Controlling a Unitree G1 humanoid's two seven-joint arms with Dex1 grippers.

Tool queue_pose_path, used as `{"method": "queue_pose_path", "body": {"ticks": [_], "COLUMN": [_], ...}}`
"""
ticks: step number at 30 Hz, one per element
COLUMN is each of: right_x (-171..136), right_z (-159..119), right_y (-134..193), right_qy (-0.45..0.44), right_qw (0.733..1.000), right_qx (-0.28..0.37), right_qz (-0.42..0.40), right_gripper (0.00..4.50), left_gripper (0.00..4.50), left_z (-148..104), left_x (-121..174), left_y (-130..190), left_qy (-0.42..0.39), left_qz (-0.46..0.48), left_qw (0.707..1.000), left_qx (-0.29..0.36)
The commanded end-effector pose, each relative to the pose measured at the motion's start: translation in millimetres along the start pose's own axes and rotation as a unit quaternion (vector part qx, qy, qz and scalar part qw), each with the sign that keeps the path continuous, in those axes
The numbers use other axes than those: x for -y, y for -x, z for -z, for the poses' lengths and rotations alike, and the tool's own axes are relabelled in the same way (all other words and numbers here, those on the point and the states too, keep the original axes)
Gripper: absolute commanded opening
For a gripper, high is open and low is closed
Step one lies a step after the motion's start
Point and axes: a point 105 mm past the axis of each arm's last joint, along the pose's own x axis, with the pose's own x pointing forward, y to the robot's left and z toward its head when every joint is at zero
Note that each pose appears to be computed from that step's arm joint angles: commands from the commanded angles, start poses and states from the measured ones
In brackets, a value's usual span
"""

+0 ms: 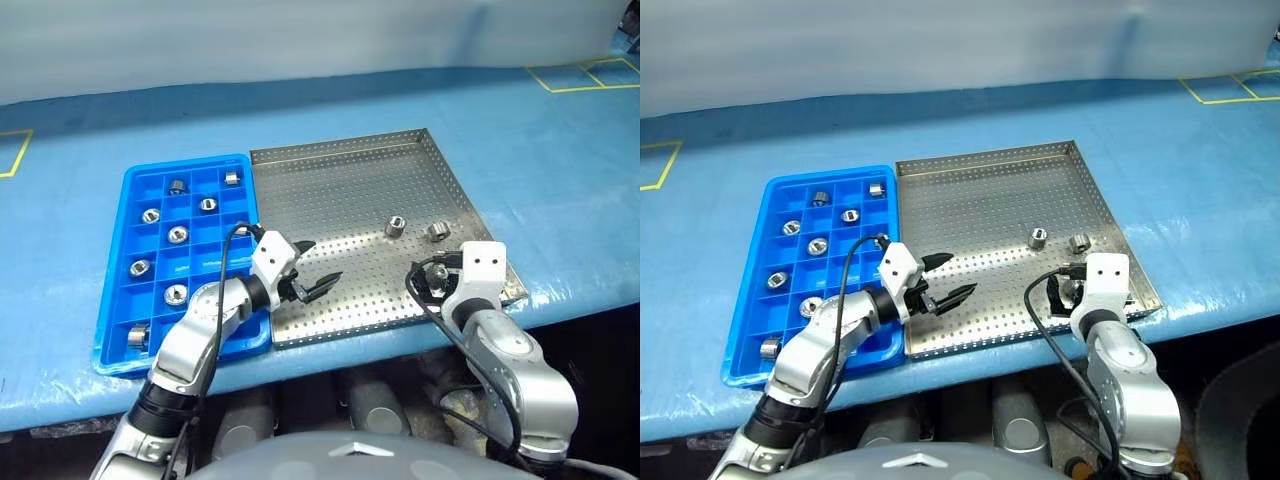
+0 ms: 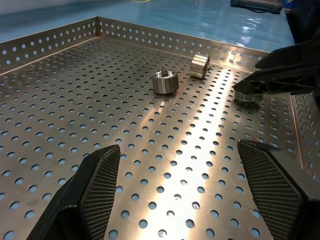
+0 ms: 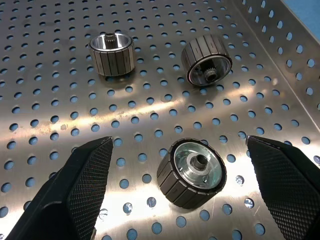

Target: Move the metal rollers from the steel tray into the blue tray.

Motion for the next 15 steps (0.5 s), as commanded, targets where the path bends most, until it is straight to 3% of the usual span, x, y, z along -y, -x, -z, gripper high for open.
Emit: {"method": "queue_pose_path", "body": {"ticks": [1,8,11,15], "right_x": [3.8,3.7,1.0,-5.3], "right_z": [-4.5,-7.0,-7.7,-10.3], "right_y": [-3.7,-5.7,-4.1,0.1], "right_qy": [-0.025,-0.066,-0.070,-0.062], "right_qw": [1.000,0.996,0.994,0.993], "right_qx": [-0.011,-0.062,-0.082,-0.099], "right_qz": [0.015,0.027,0.019,0.001], "right_gripper": [4.50,4.50,3.95,2.61], "left_gripper": [4.08,4.08,4.12,4.12], "left_z": [-13.5,-12.7,-12.7,-12.9], "left_x": [2.8,4.5,4.8,5.4], "left_y": [0.8,0.0,-0.3,-0.6], "left_qy": [-0.012,-0.013,-0.014,-0.016], "left_qz": [0.003,0.004,0.004,0.007], "left_qw": [1.000,1.000,1.000,1.000], "left_qx": [0.028,0.026,0.026,0.025]}}
